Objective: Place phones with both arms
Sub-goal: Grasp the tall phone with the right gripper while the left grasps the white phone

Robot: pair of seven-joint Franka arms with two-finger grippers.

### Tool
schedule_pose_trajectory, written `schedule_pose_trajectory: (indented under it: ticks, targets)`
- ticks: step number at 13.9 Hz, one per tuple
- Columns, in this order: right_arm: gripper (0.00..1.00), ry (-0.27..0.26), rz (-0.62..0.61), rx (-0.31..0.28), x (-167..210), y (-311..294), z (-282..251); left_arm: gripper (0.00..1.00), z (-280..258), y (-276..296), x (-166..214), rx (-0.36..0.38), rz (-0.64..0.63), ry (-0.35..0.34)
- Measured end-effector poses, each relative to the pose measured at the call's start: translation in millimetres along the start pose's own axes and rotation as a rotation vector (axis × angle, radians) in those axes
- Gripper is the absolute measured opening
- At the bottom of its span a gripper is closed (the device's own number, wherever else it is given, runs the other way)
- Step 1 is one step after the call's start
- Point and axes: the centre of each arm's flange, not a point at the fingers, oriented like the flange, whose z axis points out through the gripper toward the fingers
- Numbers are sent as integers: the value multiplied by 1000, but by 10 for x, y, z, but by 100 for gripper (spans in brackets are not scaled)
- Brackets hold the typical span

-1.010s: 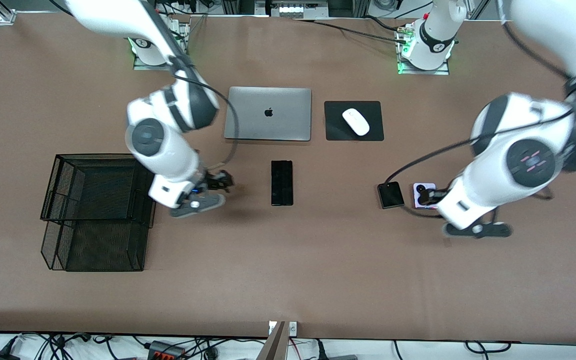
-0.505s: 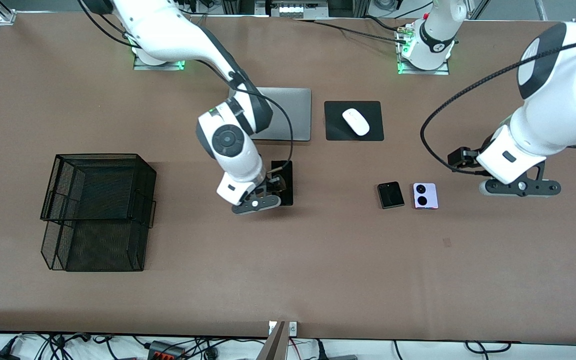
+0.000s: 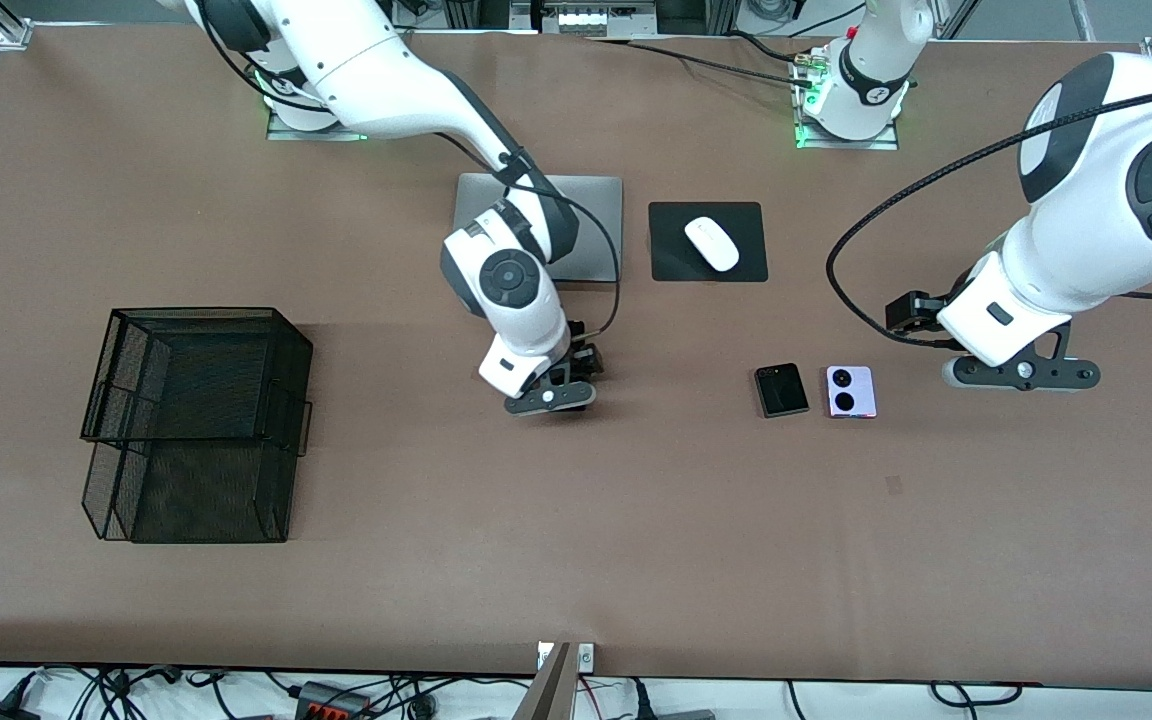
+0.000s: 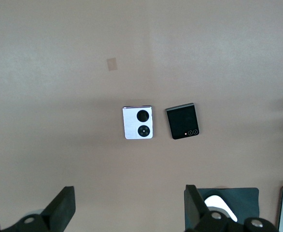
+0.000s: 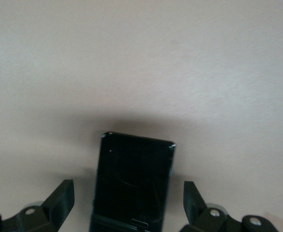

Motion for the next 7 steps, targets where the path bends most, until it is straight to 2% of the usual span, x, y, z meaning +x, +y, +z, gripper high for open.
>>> schedule_pose_trajectory:
  ticks: [3,7]
  targets:
    - [100,-9,-11,-6,-54,-75,128,100,339,34,97,-5,0,-38]
    - [100,0,-40,-31,-69,-96,161,100,1159,175,329,-41,-56,-9]
